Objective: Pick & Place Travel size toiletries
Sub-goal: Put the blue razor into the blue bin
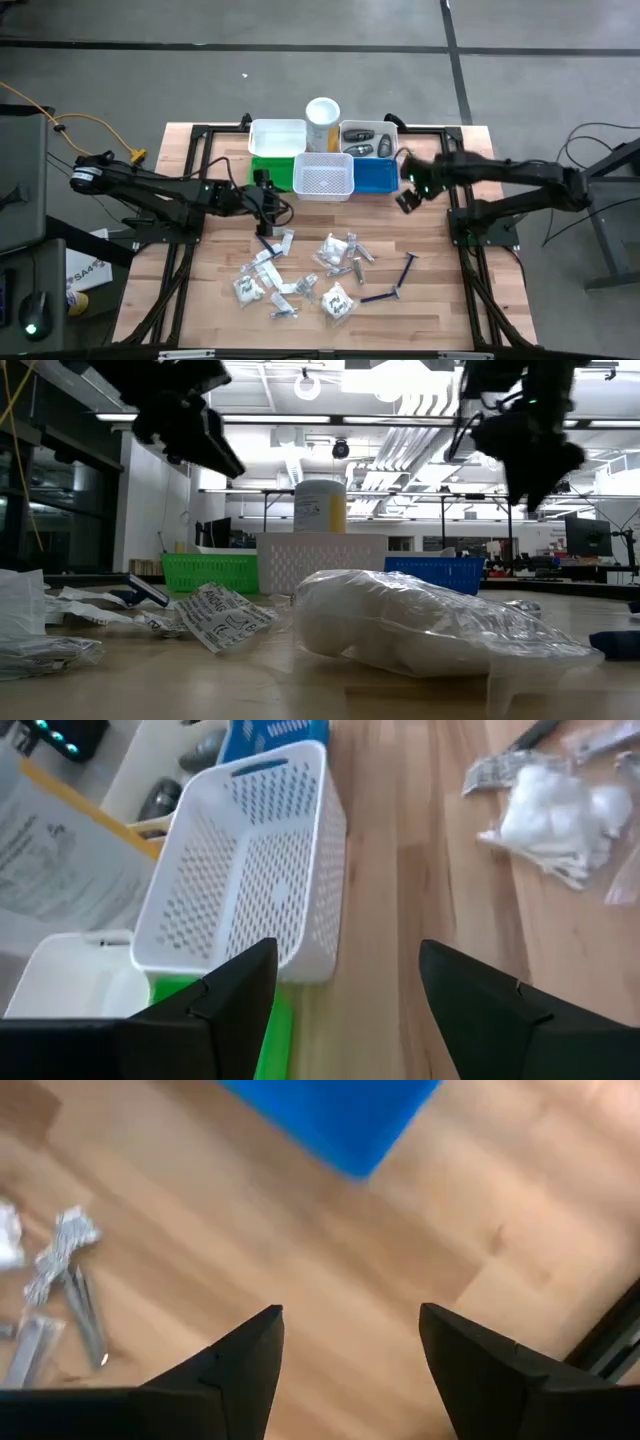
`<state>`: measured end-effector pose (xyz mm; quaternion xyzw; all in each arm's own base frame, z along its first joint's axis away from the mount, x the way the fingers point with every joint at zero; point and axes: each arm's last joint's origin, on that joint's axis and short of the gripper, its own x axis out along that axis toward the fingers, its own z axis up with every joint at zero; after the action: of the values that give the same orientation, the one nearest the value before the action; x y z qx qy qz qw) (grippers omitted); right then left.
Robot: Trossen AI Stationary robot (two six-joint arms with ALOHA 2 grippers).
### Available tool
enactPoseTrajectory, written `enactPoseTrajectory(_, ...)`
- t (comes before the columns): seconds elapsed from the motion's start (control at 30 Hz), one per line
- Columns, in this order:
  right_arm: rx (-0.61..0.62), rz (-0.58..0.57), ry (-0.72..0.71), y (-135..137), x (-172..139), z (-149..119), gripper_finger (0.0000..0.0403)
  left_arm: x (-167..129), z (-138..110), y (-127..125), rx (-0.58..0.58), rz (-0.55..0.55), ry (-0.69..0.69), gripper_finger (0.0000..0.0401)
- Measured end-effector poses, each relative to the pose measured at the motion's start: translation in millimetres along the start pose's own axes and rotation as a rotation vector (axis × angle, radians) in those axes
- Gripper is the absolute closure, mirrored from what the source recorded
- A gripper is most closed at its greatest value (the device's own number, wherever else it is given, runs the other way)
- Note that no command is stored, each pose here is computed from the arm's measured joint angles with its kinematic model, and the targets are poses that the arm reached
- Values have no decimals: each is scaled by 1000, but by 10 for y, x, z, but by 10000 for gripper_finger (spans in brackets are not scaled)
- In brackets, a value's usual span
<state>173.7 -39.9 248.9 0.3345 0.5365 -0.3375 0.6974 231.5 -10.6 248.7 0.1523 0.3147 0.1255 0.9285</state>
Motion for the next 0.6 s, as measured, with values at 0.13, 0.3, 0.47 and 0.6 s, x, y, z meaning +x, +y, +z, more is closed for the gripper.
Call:
enactPoseTrajectory(0.13,78,28,65,163,92,-323,176,-28,-116,-7,-6,-5,-5,170)
enactPoseTrajectory(0.3,150,56,111,371,118,-608,176,-128,-200,5,-48,-42,-47,183)
enactPoseTrajectory(0.47,214,38,138,562,194,-838,176,-218,-272,22,-80,-83,-83,191)
enactPoseTrajectory(0.6,272,-15,160,701,323,-996,176,-282,-273,39,-95,-113,-125,192)
